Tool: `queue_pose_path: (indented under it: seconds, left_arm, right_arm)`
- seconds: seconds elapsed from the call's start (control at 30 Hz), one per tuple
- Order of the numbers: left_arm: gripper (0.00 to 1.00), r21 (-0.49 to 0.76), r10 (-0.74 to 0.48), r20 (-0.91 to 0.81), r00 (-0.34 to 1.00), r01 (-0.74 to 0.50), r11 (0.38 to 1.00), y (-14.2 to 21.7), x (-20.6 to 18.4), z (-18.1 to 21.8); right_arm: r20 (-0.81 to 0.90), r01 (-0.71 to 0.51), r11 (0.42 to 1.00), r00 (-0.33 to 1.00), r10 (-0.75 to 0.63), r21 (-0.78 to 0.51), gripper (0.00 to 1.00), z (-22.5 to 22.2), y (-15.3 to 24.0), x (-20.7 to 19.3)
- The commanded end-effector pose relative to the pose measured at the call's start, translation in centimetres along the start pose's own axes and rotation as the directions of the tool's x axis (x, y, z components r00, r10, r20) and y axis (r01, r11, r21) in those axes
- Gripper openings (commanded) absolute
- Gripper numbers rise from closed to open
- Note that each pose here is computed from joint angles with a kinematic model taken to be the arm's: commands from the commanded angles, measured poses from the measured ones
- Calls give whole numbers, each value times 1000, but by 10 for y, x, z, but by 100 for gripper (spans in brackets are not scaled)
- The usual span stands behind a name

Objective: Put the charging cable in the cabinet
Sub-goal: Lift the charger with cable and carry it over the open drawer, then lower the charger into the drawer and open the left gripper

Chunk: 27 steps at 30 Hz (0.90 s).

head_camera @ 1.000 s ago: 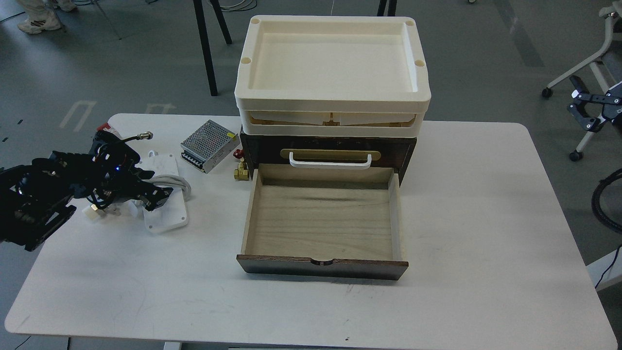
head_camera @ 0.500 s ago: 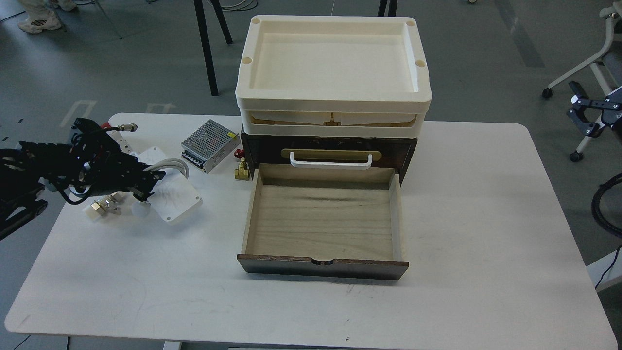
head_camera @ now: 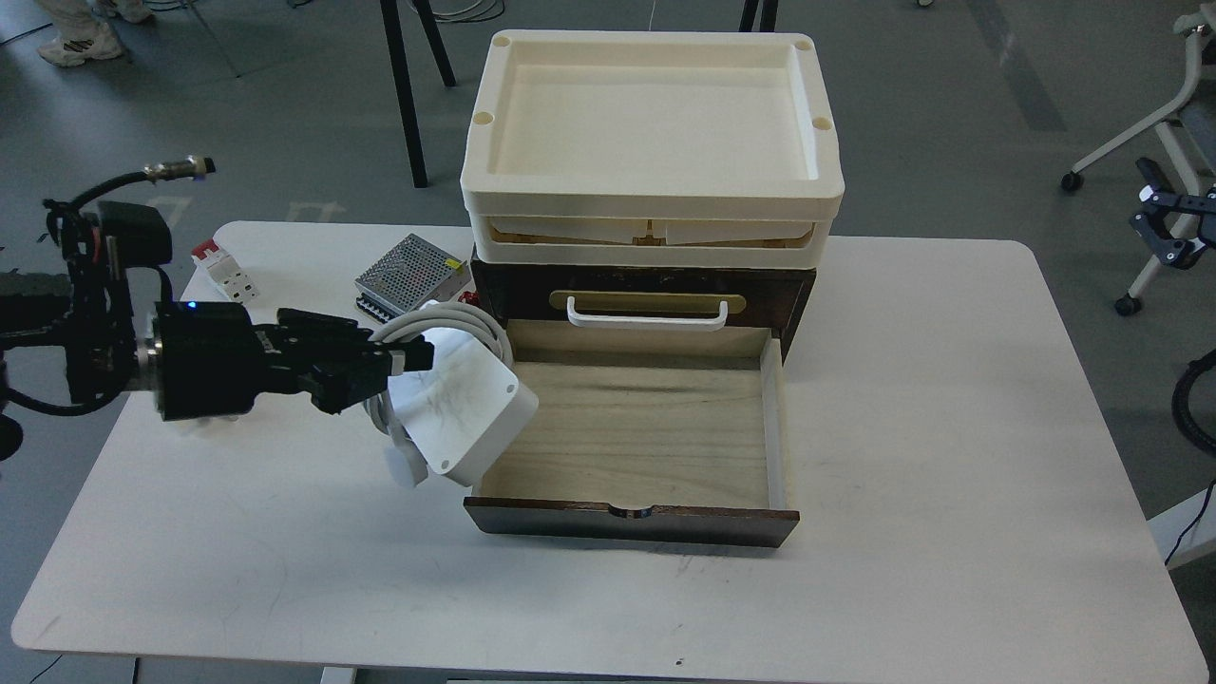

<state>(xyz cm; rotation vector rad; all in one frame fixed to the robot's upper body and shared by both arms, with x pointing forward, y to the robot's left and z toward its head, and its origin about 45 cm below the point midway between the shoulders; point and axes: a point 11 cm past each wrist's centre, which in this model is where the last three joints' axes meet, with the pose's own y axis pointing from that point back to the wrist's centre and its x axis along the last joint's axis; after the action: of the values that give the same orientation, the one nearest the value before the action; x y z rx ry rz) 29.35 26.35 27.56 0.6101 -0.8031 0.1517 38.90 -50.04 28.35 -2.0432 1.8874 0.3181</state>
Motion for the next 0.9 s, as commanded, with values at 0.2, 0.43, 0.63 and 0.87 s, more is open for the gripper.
queue_pose_path:
  seconds: [0.2, 0.43, 0.63, 0.87]
  left_arm:
    - [0, -100, 33, -204, 978, -54, 994, -93, -16, -18]
    - [0, -26, 64, -245, 968, -73, 997, -108, -20, -48]
    - [0, 25, 95, -314, 945, -92, 995, -119, -29, -68]
    - [5, 21, 58, -359, 932, -54, 998, -139, -58, -69]
  right_arm:
    - [-34, -20, 1000, 999, 21, 20, 100, -19, 5, 10]
    - [-17, -35, 999, 999, 36, 35, 100, -21, 6, 13]
    - [-14, -36, 999, 999, 37, 37, 100, -22, 6, 13]
    - [-15, -37, 999, 999, 38, 37, 100, -22, 6, 13]
